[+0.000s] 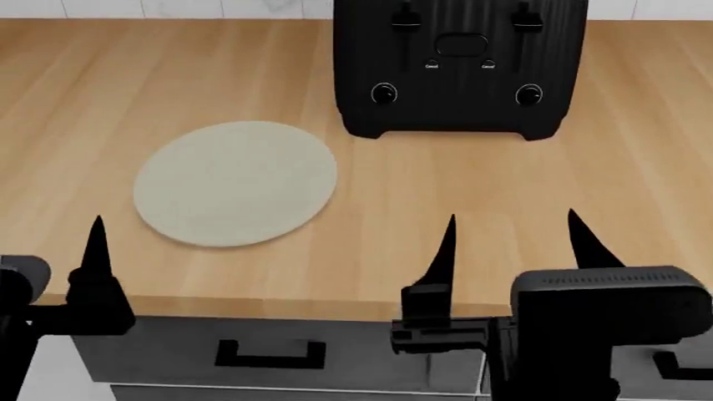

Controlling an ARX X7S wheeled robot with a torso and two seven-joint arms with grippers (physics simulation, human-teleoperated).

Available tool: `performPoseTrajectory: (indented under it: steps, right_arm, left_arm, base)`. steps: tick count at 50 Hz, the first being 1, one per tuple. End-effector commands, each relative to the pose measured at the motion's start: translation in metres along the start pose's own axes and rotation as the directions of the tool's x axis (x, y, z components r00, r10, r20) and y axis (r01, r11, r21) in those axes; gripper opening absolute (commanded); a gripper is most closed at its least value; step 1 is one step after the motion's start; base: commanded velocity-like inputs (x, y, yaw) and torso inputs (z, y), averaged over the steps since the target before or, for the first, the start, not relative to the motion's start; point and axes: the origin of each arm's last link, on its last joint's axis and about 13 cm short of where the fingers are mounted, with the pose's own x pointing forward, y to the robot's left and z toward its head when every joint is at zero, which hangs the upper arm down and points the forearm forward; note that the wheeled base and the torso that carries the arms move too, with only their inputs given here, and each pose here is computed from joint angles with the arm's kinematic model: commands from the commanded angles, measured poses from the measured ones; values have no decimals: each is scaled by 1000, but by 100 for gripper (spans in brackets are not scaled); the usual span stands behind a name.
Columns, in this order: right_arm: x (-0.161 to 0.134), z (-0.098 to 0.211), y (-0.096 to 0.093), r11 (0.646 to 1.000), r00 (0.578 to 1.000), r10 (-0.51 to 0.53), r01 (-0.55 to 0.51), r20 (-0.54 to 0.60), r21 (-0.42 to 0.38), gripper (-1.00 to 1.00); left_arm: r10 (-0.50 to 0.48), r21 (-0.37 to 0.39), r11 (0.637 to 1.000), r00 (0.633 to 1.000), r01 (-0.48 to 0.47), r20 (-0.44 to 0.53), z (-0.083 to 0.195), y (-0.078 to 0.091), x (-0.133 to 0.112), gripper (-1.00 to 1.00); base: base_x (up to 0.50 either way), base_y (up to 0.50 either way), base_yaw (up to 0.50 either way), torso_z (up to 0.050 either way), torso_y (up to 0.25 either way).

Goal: Place the toasted item on a plate.

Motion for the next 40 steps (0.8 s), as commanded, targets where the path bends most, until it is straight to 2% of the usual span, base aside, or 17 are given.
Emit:
performPoseTrajectory:
  steps: [1,10,18,28,40]
  right_arm:
    - [17,30,-7,999,999,1,0,37,-32,100]
    - [32,57,-13,999,997,29,-27,74,-26,100]
    - [43,78,-16,998,995,41,-36,88,-59,100]
    - [46,91,-23,999,993,15,-10,120,-44,100]
    - [46,113,-27,998,985,10,0,173,-57,100]
  left_arm:
    - [0,-8,1000,1000,0,25,23,8,17,100]
    - [-21,23,1000,998,20,57,48,13,37,100]
    - [-49,35,998,994,46,102,71,12,49,100]
    - [-55,39,998,991,51,120,78,11,58,100]
    - [-57,43,998,991,52,120,78,13,56,100]
  base:
    - [0,0,0,0,0]
    - [0,0,0,0,0]
    - [0,0,0,0,0]
    - [0,0,0,0,0]
    - [63,0,0,0,0]
